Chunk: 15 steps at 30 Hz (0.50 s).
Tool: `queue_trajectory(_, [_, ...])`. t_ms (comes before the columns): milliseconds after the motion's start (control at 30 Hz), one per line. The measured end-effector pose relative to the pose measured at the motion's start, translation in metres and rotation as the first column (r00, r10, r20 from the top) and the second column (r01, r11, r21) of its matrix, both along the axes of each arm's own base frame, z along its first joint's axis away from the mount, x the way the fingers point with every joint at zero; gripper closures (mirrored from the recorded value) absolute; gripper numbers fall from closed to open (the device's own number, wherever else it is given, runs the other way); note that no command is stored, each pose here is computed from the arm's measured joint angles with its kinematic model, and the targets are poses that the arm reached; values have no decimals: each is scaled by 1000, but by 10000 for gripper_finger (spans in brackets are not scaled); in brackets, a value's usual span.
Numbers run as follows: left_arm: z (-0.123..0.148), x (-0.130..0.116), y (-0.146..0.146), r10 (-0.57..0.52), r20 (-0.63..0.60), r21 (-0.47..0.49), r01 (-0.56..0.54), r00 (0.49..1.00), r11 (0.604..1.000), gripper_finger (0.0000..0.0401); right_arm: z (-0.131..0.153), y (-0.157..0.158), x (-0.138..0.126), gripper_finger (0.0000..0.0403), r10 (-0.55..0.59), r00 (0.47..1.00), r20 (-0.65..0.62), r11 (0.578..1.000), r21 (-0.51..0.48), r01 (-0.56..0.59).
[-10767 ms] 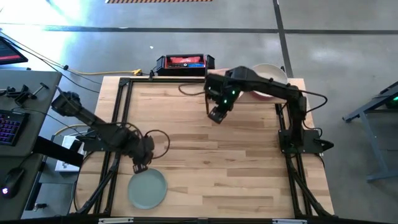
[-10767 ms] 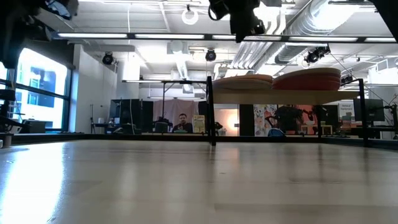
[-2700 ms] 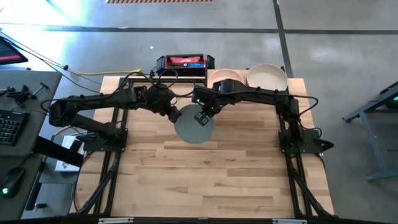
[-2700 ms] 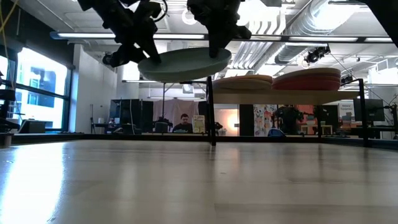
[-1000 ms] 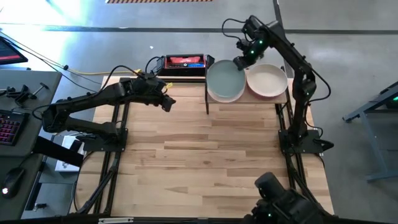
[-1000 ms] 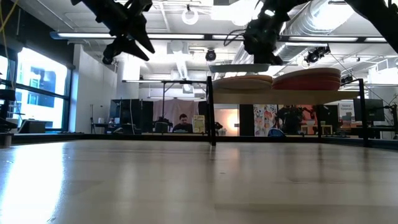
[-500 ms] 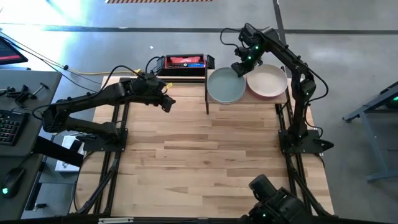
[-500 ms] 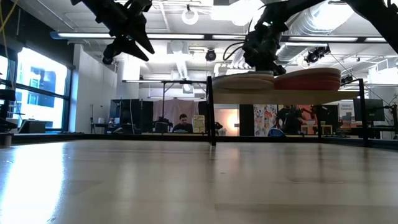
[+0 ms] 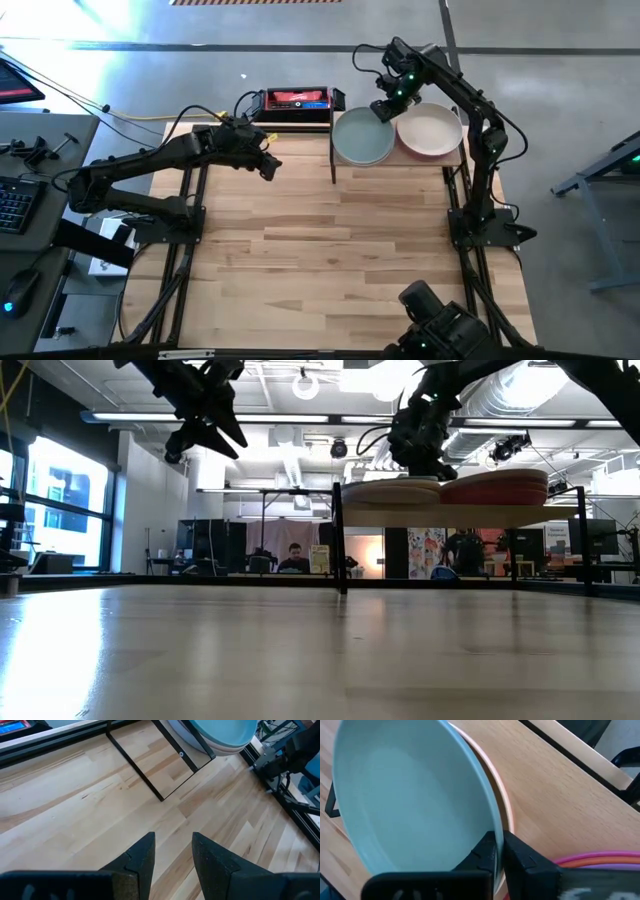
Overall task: Place and stack plates onto a shelf
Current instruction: Stack the blue plate on top of the light brown plate
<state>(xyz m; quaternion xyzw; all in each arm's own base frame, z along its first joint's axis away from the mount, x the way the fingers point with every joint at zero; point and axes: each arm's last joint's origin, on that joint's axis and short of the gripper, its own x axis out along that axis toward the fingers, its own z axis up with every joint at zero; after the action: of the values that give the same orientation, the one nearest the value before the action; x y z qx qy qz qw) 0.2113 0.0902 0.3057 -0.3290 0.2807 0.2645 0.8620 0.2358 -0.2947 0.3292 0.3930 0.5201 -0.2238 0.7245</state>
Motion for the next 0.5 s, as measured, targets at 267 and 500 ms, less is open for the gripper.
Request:
queue_trajectory(267, [0, 0, 0, 0, 0, 0, 0, 1000, 1000, 281, 0, -3, -1, 330, -14, 999, -49, 998, -59, 11])
queue_trajectory(500, [-2, -2, -1, 0, -24, -11, 0, 1000, 1000, 281, 6, -4, -1, 297, -19, 999, -42, 996, -88, 16])
